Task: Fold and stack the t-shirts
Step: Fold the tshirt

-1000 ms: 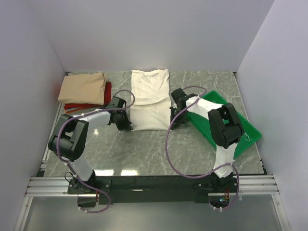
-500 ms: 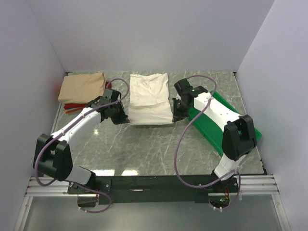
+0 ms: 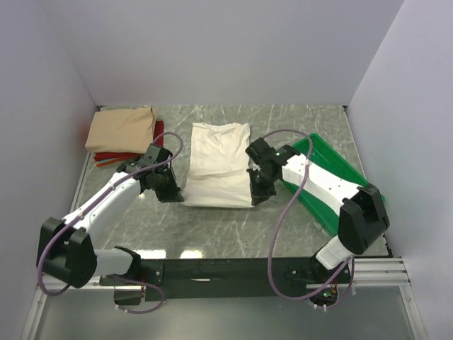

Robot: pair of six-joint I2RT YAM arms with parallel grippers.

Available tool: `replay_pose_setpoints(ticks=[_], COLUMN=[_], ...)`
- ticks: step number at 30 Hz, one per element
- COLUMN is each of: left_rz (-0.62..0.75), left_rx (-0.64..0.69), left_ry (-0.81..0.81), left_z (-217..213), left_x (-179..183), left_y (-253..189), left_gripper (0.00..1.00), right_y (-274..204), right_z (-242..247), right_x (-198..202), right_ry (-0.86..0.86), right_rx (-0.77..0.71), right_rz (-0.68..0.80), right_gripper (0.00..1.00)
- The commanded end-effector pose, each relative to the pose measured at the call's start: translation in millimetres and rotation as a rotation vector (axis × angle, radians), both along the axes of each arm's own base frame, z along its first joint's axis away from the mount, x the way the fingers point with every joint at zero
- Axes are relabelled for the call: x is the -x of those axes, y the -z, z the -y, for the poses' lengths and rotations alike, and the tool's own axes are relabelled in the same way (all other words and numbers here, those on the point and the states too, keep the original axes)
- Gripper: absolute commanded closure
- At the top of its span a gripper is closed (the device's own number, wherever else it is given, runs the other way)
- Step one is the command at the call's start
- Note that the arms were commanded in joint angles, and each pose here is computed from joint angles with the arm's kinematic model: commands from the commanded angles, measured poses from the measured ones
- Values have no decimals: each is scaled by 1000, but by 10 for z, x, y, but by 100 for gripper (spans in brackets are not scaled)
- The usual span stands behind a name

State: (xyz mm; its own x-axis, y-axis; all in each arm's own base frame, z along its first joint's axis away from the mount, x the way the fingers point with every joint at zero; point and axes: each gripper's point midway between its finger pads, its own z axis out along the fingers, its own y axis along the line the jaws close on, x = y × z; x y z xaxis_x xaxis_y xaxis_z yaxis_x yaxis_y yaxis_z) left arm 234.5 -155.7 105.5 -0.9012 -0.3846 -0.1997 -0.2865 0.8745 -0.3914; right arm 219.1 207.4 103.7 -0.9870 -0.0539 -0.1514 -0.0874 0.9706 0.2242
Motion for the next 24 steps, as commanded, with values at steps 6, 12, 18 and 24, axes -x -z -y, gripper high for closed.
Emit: replay_pose_setpoints(ticks=[6, 12, 18, 24], left_rz=[-65, -50, -27, 16], left_rx=[31, 62, 119, 86], left_ry=[28, 0, -19, 7], left_z=[-112, -193, -145, -80], left_x=[588, 867, 911, 591], left_y=[-195, -558, -827, -882], left_gripper=[100, 100, 100, 100], right_y=[-242, -528, -801, -825], right_z=[194, 173, 190, 208], right_x=[636, 904, 1014, 792], right_ry=[5, 37, 84, 130], right_rx=[44, 7, -20, 13], right_rz=[-35, -30, -13, 47], right_gripper=[100, 100, 100, 100])
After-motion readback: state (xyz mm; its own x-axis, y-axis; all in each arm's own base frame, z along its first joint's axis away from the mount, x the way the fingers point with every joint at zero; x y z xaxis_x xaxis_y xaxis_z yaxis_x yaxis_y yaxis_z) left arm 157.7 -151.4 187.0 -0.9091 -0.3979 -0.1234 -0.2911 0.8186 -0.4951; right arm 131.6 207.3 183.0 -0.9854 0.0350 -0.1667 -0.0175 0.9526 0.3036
